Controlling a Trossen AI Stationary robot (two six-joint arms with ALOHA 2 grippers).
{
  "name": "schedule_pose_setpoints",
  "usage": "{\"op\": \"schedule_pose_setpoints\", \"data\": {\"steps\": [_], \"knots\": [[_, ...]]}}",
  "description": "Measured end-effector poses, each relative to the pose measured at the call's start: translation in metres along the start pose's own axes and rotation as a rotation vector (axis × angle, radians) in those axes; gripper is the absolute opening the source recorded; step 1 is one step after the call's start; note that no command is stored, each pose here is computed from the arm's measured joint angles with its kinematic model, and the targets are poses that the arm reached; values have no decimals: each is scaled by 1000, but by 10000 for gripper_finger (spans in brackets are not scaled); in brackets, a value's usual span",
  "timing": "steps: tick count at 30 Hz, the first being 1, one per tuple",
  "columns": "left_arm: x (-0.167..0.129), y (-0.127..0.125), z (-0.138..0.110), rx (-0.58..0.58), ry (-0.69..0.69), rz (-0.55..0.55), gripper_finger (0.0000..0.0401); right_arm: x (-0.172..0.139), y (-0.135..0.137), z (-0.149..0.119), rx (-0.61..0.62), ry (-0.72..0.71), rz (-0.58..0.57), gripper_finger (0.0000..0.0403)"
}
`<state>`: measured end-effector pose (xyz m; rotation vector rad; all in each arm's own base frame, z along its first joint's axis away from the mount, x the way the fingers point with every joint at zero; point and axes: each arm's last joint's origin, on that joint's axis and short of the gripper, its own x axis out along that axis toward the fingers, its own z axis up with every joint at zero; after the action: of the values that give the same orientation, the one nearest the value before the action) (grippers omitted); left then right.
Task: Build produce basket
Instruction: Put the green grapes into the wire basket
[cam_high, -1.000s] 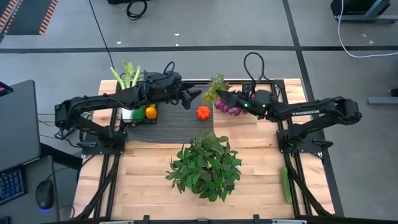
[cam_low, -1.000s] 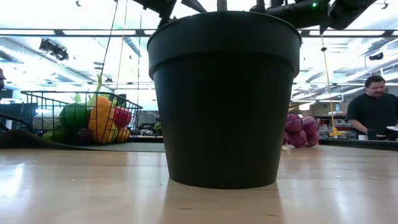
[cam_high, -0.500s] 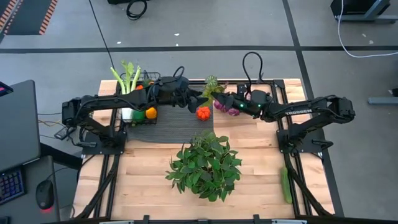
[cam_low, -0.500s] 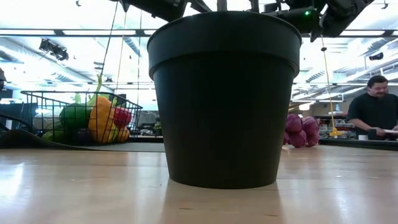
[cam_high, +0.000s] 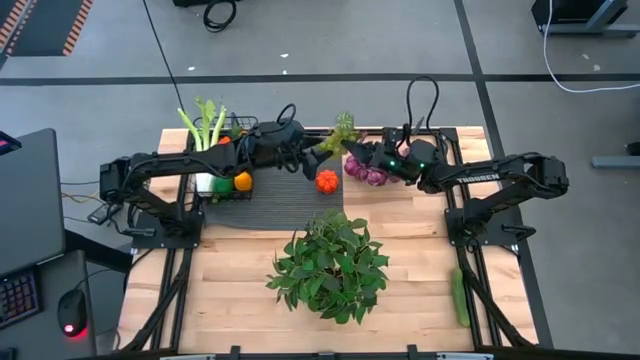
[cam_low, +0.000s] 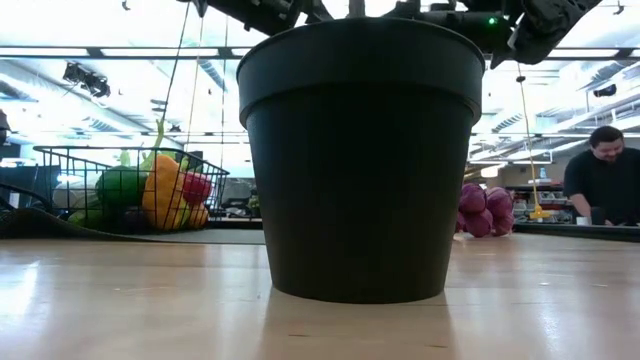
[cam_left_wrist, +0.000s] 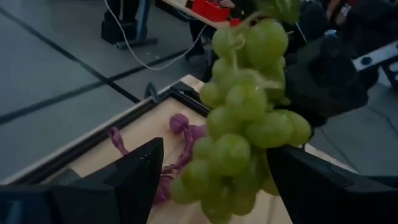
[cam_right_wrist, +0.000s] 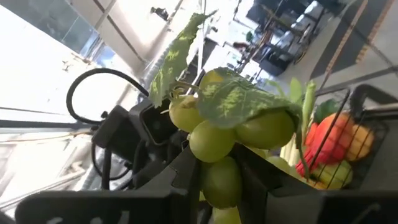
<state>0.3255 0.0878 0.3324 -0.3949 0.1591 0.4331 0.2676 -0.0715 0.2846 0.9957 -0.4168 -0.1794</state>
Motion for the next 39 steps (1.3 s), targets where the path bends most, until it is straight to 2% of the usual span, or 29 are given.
{"op": "schedule_pose_setpoints", "data": {"steps": [9, 13, 16, 24, 28, 33, 39], "knots": [[0, -3, 1, 37, -20, 0, 289, 0, 2, 1, 24, -2, 26, 80], [-1, -7, 1, 45, -32, -19, 267, 0, 4, 4, 26, -19, 48, 80], [-2, -11, 0, 46, -38, -32, 228, 0, 3, 4, 26, -20, 48, 81], [-2, -12, 1, 40, -42, -38, 85, 0, 4, 4, 26, -23, 49, 86], [-2, -11, 2, 37, -55, -40, 45, 0, 4, 5, 22, -25, 51, 87], [-4, -10, 4, 36, -63, -40, 45, 0, 3, 4, -7, -18, 43, 101], [-15, -6, 14, 69, -89, -29, 57, 0, 0, 1, -16, 44, 25, 144]]}}
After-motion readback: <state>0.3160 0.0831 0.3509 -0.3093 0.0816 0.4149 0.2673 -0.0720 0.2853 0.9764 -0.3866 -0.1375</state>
